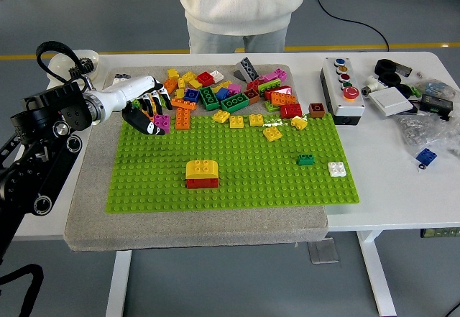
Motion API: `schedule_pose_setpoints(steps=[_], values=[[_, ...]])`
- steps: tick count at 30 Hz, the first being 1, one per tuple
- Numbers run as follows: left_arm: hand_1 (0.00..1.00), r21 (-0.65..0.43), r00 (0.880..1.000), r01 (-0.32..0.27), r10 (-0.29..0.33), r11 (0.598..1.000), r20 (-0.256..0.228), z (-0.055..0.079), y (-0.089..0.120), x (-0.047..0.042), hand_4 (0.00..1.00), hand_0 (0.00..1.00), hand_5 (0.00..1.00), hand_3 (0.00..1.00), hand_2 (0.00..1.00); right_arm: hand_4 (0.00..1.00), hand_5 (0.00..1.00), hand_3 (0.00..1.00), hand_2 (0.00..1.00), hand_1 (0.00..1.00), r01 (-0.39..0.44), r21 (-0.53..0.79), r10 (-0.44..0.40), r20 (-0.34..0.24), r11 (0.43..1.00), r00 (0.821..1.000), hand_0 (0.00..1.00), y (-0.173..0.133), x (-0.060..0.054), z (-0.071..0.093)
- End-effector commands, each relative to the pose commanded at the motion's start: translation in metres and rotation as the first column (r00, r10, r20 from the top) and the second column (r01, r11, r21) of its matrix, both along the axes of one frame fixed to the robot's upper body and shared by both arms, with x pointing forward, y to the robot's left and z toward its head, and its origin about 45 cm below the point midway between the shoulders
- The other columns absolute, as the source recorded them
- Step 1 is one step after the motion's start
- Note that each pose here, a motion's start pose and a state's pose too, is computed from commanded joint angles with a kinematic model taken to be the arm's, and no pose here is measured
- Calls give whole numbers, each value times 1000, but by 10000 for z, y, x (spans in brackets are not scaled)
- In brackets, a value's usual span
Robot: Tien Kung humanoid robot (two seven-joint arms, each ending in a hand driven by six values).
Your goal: Pick up the brick,pile it on top of brick,press brick,pick up the brick,pile it on top of brick,press brick
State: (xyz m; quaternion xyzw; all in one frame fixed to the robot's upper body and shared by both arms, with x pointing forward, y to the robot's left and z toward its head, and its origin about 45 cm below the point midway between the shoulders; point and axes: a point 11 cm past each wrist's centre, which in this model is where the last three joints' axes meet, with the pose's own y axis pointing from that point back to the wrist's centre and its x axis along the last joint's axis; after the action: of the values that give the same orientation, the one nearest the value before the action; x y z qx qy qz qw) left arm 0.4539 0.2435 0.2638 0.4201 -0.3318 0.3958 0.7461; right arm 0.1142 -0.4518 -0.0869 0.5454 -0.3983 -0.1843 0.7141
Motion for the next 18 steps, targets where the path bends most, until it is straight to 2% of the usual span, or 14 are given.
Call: schedule_pose_setpoints(steps=[9,18], values=[[436,-17,1000,18,-18,1000,15,94,-41,-57,888,485,2,518,448,805,373,591,713,646,2,-1,-2,1,1000,1000,739,-6,2,3],[435,-38,998,51,-50,998,26,184,-124,-169,889,484,2,518,447,804,372,591,713,645,6,-4,-6,4,1000,1000,739,-20,7,10]])
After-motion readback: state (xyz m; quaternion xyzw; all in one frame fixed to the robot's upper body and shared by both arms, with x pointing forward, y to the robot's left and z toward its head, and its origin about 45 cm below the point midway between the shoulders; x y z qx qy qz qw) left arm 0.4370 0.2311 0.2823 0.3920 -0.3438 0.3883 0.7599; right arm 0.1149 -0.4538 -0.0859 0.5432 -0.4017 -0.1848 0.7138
